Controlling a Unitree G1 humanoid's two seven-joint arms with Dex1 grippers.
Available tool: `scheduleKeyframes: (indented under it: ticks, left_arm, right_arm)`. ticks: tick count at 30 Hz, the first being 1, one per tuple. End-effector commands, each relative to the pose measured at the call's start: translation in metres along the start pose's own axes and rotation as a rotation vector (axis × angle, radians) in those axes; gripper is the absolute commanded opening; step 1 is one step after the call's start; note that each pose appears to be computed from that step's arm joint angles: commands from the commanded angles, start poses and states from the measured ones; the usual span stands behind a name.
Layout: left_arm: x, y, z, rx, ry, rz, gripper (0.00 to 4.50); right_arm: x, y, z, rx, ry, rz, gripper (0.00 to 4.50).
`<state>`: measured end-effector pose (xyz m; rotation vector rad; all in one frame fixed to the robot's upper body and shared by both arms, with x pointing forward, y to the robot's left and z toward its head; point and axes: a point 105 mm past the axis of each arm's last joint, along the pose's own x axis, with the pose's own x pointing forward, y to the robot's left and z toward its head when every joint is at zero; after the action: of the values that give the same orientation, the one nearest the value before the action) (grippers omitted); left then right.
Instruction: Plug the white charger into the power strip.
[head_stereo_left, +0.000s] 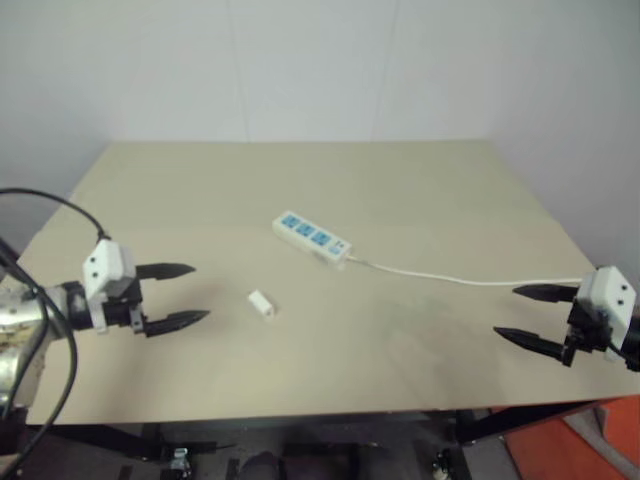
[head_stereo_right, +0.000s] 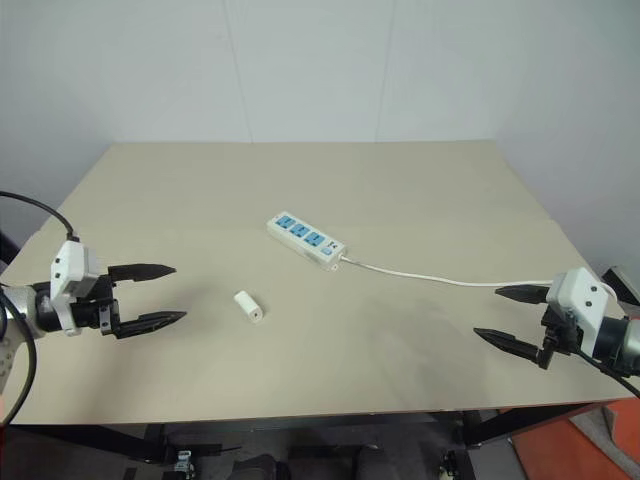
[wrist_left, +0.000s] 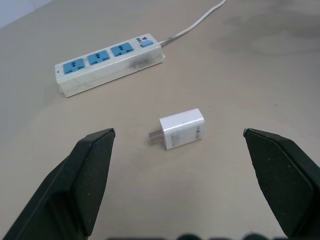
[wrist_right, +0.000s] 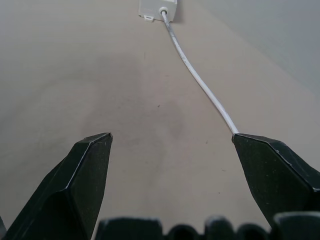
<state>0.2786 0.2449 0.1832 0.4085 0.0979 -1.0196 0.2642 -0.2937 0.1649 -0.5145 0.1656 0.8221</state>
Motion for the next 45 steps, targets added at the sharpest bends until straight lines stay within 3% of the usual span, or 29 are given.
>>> scheduleKeyframes:
  ticks: [1,27,36,45]
  left_arm:
    - [-0.002,0.000,0.008,0.029,-0.014,0.000,4.49]
    - [-0.008,-0.005,0.003,0.025,-0.009,0.010,4.49]
    - [0.004,0.002,0.006,0.042,-0.010,-0.019,4.49]
    - [0.015,0.008,0.004,0.080,0.010,-0.034,4.49]
  right_arm:
    - [-0.003,-0.004,0.010,-0.065,-0.023,-0.016,4.50]
    - [0.011,-0.011,0.011,-0.063,-0.036,0.011,4.50]
    - [0.094,-0.022,0.001,-0.016,-0.008,0.042,4.50]
    - [0.202,-0.028,0.028,0.026,-0.055,0.037,4.50]
